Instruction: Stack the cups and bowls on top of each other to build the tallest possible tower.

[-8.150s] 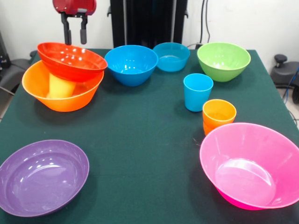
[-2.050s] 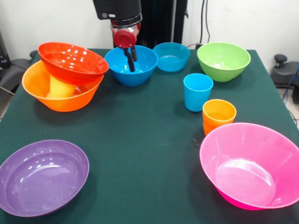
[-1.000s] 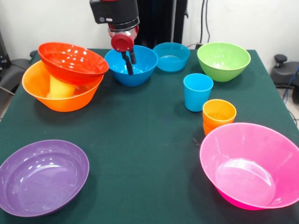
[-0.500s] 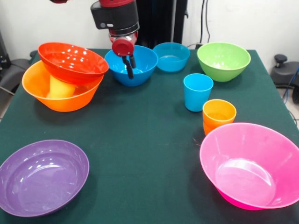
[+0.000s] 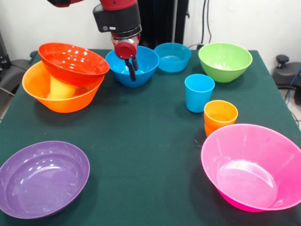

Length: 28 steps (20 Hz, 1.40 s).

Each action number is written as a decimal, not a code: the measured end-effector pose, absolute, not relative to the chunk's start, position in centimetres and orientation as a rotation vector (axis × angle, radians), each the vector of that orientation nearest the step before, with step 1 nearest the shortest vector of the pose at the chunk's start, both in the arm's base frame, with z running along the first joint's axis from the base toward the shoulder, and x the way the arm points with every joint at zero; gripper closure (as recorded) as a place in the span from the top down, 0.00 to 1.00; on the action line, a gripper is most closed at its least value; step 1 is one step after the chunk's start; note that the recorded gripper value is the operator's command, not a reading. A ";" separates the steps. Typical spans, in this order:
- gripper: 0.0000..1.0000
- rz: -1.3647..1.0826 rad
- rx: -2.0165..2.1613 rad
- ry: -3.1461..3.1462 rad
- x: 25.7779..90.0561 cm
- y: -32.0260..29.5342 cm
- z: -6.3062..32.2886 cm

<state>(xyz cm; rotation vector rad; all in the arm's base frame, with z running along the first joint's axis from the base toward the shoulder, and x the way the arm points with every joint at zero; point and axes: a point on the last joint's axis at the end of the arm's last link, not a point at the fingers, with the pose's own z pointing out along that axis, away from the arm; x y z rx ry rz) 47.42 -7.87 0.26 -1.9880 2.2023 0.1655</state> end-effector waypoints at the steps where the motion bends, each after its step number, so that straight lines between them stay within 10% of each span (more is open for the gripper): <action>1: 1.00 0.167 -1.987 2.203 47.4 -7.9 0.2; 28: 1.00 0.162 -1.986 2.273 46.2 -9.9 -2.7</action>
